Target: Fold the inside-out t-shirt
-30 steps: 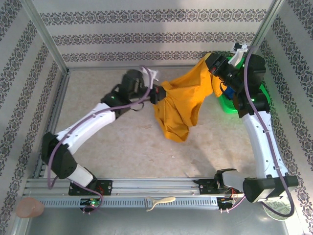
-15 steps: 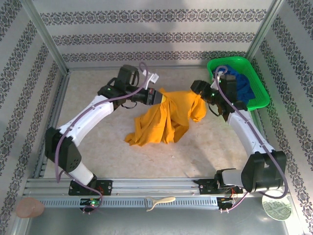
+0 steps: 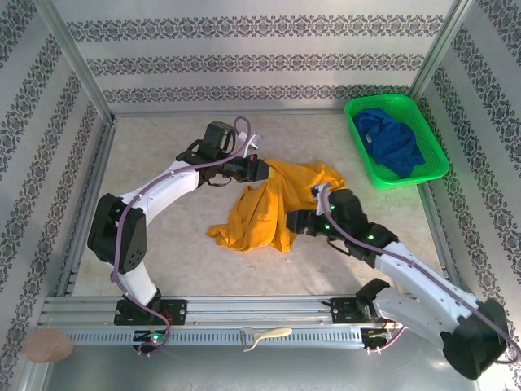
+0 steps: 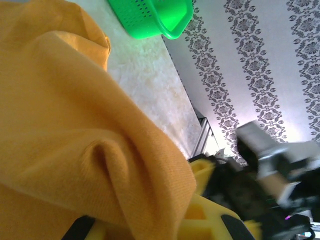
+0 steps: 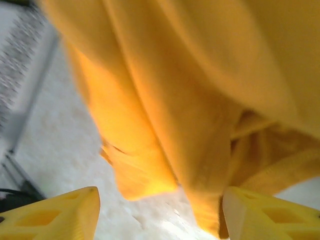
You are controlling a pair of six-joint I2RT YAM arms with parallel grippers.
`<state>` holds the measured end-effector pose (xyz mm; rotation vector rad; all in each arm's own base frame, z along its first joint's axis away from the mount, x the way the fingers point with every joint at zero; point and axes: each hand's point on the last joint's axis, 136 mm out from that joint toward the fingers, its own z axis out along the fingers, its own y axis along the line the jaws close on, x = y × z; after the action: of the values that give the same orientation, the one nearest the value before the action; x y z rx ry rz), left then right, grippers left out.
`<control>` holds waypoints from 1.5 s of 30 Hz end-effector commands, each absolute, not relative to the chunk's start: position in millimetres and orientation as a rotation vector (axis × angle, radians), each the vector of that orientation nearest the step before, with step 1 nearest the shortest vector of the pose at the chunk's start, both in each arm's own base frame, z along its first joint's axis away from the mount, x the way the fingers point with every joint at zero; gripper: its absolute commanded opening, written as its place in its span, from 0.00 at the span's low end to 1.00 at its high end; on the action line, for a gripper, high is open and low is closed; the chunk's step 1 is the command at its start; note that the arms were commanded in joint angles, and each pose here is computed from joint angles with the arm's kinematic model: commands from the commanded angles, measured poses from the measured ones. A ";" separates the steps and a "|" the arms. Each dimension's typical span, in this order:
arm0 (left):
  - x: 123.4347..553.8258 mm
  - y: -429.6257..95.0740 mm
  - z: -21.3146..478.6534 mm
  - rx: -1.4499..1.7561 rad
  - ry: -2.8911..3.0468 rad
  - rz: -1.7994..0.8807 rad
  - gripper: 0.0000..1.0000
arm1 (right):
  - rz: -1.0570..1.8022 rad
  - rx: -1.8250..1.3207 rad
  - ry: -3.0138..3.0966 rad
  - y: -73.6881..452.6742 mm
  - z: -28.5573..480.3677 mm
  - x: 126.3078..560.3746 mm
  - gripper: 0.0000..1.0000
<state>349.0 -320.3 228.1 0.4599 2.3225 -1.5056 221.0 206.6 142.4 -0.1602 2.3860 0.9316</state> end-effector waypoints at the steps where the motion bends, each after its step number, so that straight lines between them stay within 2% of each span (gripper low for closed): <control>1: 351.3 -320.1 263.4 0.510 2.212 -1.537 0.00 | 0.870 -0.190 2.356 217.8 132.2 235.1 0.62; 3: 351.0 -319.9 265.0 0.509 2.208 -1.539 0.00 | 0.840 -0.189 2.380 222.2 122.5 241.3 0.57; 8: 347.4 -319.5 271.1 0.509 2.189 -1.559 0.00 | 0.762 -0.146 2.391 218.5 110.0 264.8 0.34; 10: 348.5 -319.0 272.4 0.499 2.179 -1.574 0.00 | 0.758 -0.126 2.396 214.8 106.9 274.0 0.18; 11: 350.1 -318.7 273.0 0.488 2.173 -1.582 0.00 | 0.768 -0.126 2.397 213.2 106.8 277.2 0.05; 12: 352.8 -317.2 272.7 0.472 2.168 -1.586 0.00 | 0.787 -0.120 2.399 211.1 108.1 279.7 0.00; 15: 373.3 -301.3 260.1 0.362 2.200 -1.516 0.01 | 0.815 -0.082 2.373 197.8 121.2 282.2 0.00; 18: 413.1 -265.2 247.2 0.165 2.194 -1.409 0.13 | 0.836 -0.075 2.335 188.2 139.3 275.2 0.00; 22: 464.3 -220.6 238.3 -0.078 2.102 -1.416 0.40 | 0.871 -0.082 2.316 185.5 151.5 265.7 0.00; 25: 475.4 -205.0 237.2 -0.119 2.095 -1.370 0.44 | 0.886 -0.081 2.314 185.6 154.5 263.5 0.00; 27: 466.5 -203.3 240.7 -0.096 2.103 -1.312 0.44 | 0.889 -0.079 2.315 185.4 154.8 263.0 0.00; 30: 430.7 -209.9 235.1 -0.039 2.170 -1.179 0.45 | 0.889 -0.080 2.312 185.4 155.8 263.6 0.00; 36: 344.9 -245.3 192.6 0.145 2.307 -0.685 0.56 | 0.892 -0.074 2.317 184.8 153.2 264.7 0.00; 40: 331.4 -265.9 172.3 0.158 2.298 -0.528 0.58 | 0.897 -0.058 2.316 183.0 152.7 264.3 0.00; 45: 338.5 -297.4 143.7 0.287 2.350 -0.365 0.61 | 0.908 -0.046 2.300 181.7 160.7 264.7 0.00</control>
<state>326.0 -304.8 157.0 0.2494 2.3457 -0.5963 262.6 182.4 145.7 -0.0545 2.3356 0.8817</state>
